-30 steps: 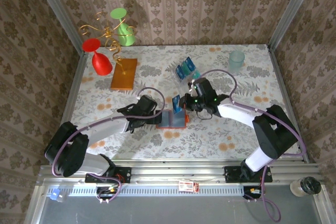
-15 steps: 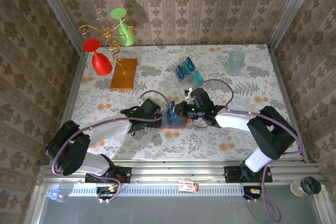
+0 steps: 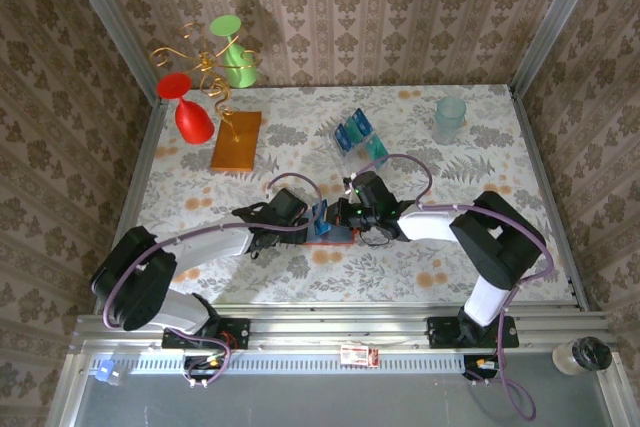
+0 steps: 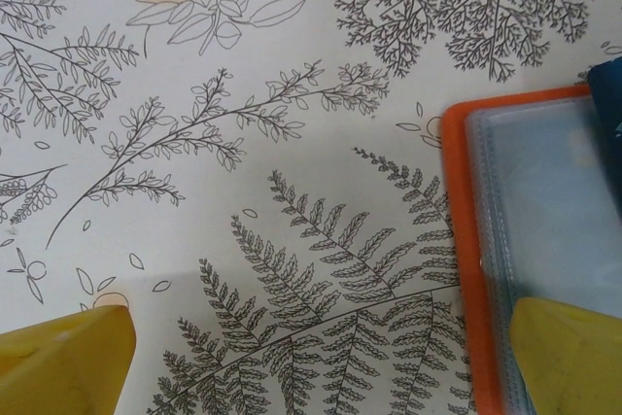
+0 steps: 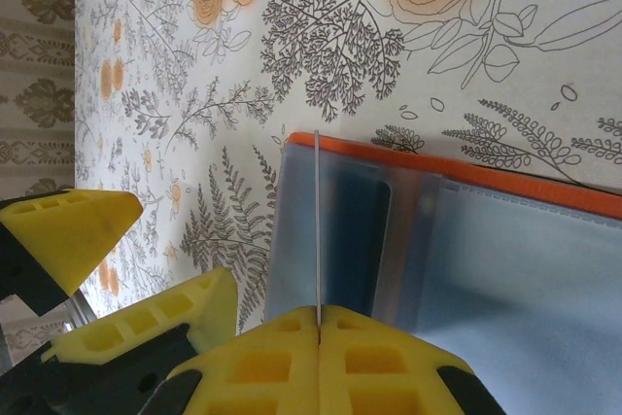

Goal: Put the credit cards into the card holder

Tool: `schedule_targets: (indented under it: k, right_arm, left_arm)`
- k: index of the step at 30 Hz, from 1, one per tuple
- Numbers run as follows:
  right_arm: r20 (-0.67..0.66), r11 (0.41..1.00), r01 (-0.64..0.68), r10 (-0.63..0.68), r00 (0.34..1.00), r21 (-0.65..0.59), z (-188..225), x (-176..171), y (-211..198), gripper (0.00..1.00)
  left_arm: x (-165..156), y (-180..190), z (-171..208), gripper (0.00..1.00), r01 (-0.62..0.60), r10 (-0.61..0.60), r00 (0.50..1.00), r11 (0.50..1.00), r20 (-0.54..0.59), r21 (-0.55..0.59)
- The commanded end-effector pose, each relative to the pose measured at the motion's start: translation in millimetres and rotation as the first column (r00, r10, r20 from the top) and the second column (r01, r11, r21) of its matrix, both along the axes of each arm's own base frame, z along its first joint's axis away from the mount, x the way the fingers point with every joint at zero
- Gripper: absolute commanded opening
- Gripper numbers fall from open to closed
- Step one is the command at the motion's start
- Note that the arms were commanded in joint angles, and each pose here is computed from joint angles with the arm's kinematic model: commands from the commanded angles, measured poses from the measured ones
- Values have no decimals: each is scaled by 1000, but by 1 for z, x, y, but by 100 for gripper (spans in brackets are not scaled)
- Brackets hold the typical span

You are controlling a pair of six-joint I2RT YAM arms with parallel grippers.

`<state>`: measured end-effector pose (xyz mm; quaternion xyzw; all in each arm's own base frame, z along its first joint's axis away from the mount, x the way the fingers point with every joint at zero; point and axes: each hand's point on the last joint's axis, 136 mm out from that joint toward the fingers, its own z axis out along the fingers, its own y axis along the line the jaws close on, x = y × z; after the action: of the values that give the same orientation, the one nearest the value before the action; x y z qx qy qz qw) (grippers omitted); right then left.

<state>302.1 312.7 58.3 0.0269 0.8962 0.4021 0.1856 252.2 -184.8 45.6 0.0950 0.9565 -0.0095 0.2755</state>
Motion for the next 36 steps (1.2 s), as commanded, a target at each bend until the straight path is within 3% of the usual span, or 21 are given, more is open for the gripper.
schedule_targets:
  k: [1, 23, 29, 36]
  right_arm:
    - [11, 1000, -5, 5, 1000, -17, -2, 3, 3, 0]
    - [25, 1000, -24, 23, 999, 12, 17, 6, 9, 0]
    - [91, 999, 35, -35, 995, 3, 37, 14, -8, 0]
    - [119, 996, 94, -94, 988, 3, 28, 15, -22, 0]
  left_arm:
    - [3, -2, 1, 100, -5, 5, 1000, 1000, 3, 9]
    - [2, -5, -20, 100, -5, 6, 1000, 1000, -30, 16]
    - [0, -4, -22, 100, -11, 12, 999, 1000, -35, 15]
    - [0, -3, -24, 100, -20, 21, 999, 1000, -36, 12]
